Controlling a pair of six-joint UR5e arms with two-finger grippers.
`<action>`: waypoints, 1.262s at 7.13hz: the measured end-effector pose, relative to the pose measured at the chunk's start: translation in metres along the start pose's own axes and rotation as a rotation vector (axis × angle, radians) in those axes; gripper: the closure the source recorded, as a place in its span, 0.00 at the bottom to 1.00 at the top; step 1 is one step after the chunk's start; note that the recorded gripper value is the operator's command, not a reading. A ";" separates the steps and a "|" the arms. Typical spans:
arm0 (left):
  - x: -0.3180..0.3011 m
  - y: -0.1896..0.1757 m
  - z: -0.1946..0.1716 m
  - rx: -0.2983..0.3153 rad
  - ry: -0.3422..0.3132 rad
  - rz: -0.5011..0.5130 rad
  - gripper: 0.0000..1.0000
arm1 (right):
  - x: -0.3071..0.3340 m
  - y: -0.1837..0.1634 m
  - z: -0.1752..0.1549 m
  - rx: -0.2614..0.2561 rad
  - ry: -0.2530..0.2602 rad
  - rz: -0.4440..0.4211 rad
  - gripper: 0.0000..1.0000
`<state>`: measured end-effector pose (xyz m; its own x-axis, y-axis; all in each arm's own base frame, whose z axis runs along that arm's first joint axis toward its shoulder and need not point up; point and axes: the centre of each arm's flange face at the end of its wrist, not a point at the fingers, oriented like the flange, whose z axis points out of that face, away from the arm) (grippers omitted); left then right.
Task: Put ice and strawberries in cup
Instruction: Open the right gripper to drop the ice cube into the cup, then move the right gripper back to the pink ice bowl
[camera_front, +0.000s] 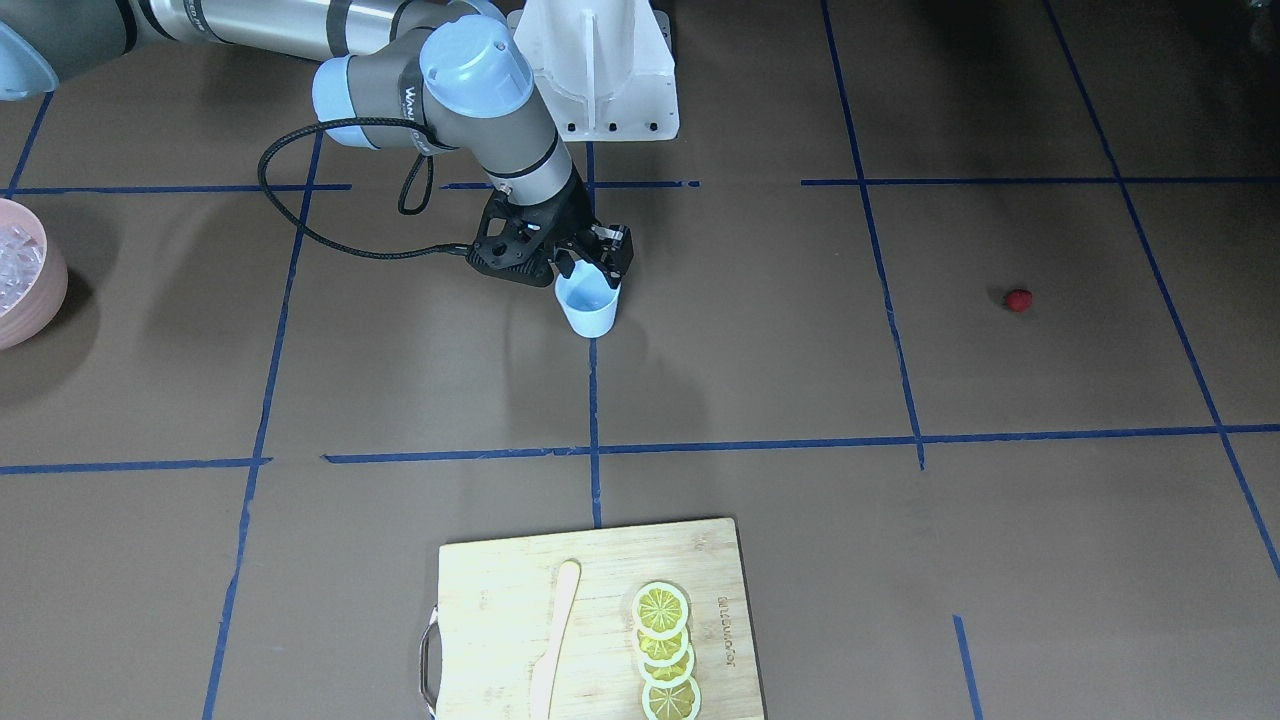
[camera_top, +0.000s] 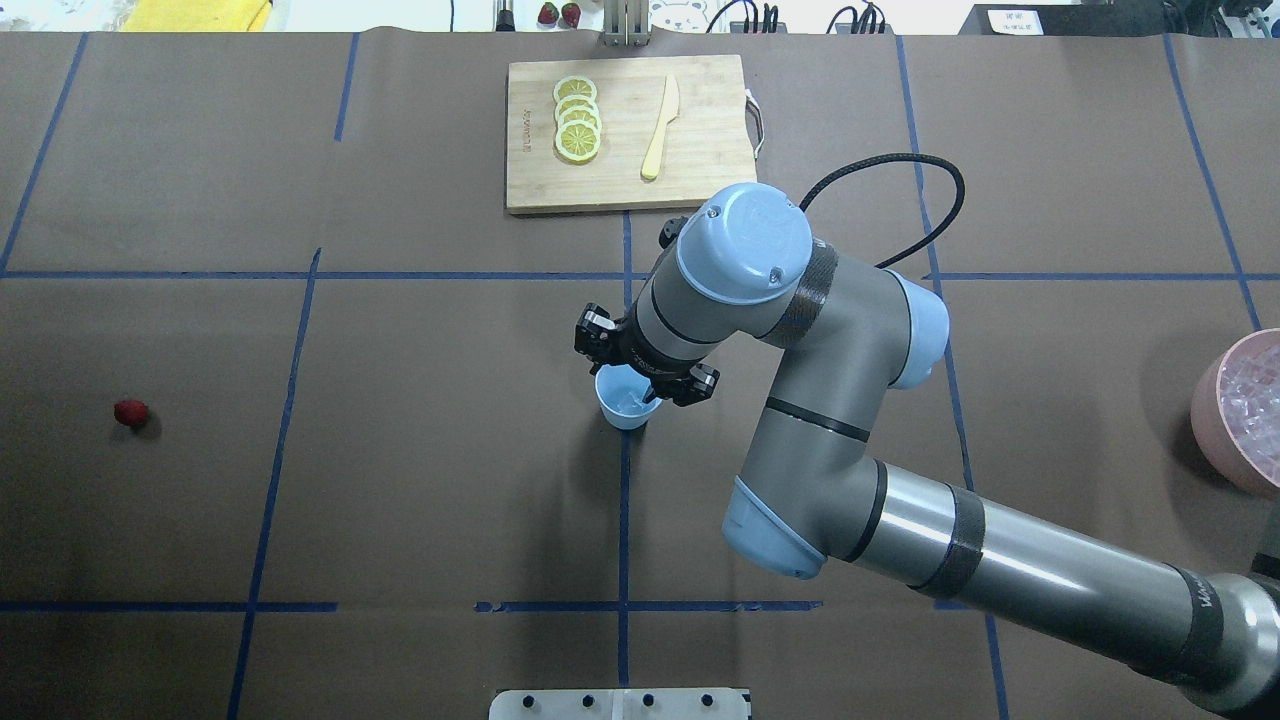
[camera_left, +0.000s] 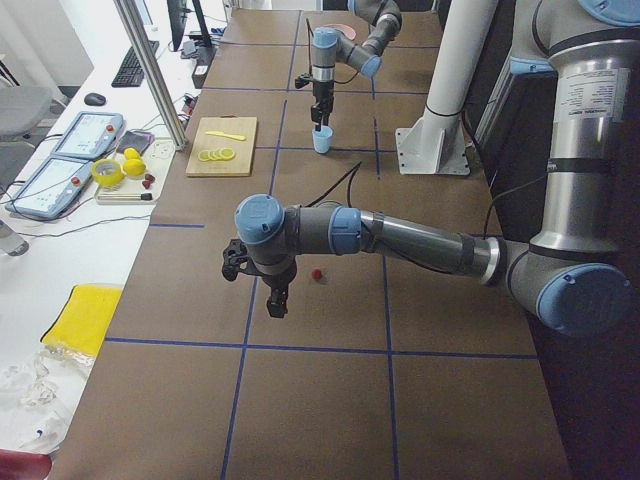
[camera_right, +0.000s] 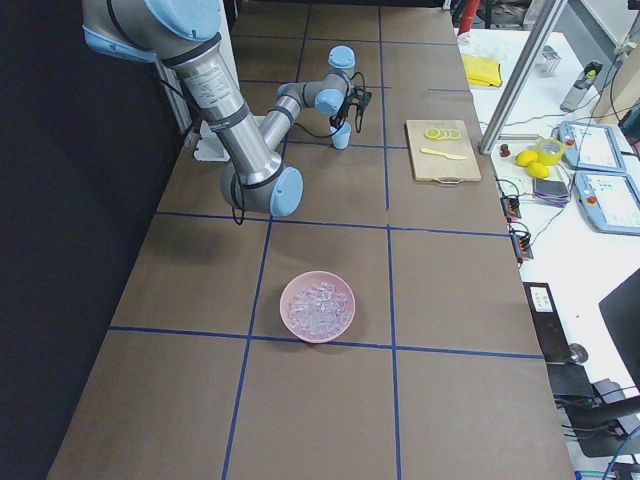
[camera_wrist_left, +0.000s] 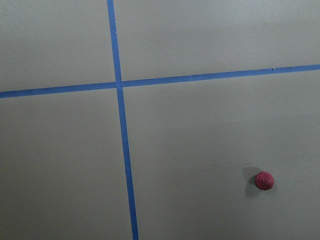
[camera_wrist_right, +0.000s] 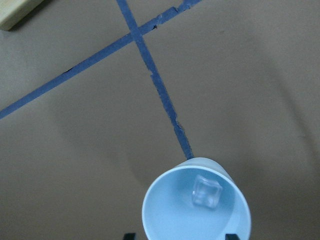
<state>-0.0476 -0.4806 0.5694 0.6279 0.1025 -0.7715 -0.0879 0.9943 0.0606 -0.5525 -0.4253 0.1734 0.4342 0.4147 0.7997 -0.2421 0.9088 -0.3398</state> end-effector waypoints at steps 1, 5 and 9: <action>0.000 0.000 0.000 0.000 0.000 0.000 0.00 | 0.001 -0.003 -0.004 0.002 -0.004 0.001 0.30; -0.004 0.001 0.003 -0.005 0.002 -0.006 0.00 | 0.098 -0.100 -0.112 0.050 -0.015 0.065 0.27; -0.004 0.002 0.004 -0.006 0.002 -0.007 0.00 | 0.311 -0.182 -0.190 0.087 0.126 -0.221 0.26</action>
<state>-0.0476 -0.4789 0.5754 0.6271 0.0958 -0.7731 -0.0886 0.9947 0.0514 -0.2084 -0.4531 0.3900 0.5884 0.2139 0.7798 -0.2007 0.9728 -0.1155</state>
